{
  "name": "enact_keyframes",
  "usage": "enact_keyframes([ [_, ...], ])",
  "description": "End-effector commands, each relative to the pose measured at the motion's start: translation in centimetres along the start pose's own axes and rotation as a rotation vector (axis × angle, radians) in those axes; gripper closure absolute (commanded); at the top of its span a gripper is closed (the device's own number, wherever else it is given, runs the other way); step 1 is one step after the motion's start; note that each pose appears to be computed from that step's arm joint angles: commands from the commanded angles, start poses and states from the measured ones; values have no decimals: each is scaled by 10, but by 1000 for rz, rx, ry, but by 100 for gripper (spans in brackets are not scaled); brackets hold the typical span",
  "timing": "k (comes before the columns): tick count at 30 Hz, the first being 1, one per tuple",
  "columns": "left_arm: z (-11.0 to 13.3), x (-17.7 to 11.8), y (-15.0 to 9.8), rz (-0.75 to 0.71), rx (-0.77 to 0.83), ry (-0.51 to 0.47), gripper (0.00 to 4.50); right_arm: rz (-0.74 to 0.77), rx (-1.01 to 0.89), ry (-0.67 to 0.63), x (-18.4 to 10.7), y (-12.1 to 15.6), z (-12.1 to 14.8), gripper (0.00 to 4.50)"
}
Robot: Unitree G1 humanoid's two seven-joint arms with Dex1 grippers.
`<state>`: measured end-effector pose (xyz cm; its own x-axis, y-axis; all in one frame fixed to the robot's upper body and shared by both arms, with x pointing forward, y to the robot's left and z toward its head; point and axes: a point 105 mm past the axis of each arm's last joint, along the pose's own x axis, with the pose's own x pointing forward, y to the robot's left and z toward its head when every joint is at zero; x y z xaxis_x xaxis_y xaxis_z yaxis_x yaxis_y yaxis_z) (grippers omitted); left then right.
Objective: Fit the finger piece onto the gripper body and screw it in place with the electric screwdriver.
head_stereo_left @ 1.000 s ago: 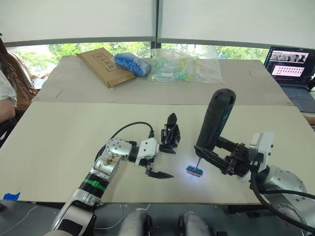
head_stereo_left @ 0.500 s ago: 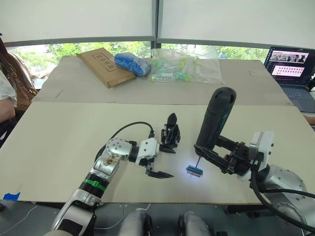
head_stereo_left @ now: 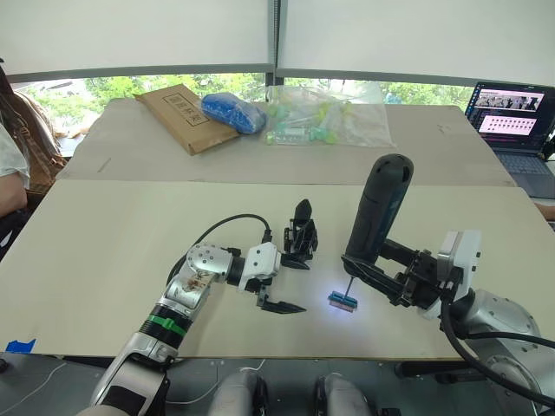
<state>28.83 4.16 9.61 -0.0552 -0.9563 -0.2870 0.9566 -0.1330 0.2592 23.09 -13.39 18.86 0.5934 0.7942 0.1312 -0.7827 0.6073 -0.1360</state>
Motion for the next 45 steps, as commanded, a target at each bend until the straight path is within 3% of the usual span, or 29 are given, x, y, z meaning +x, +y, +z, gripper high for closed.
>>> enact_keyframes([
  [1,7,-1,5,10,41,-13,0,40,-14,-30,2,9,11,259],
  [12,7,0,6,12,48,-14,0,45,2,-14,-3,10,8,259],
  [21,7,1,5,9,50,-19,0,40,-24,-88,-2,9,27,259],
  [45,6,0,5,12,52,-15,0,13,-48,-58,7,3,22,259],
])
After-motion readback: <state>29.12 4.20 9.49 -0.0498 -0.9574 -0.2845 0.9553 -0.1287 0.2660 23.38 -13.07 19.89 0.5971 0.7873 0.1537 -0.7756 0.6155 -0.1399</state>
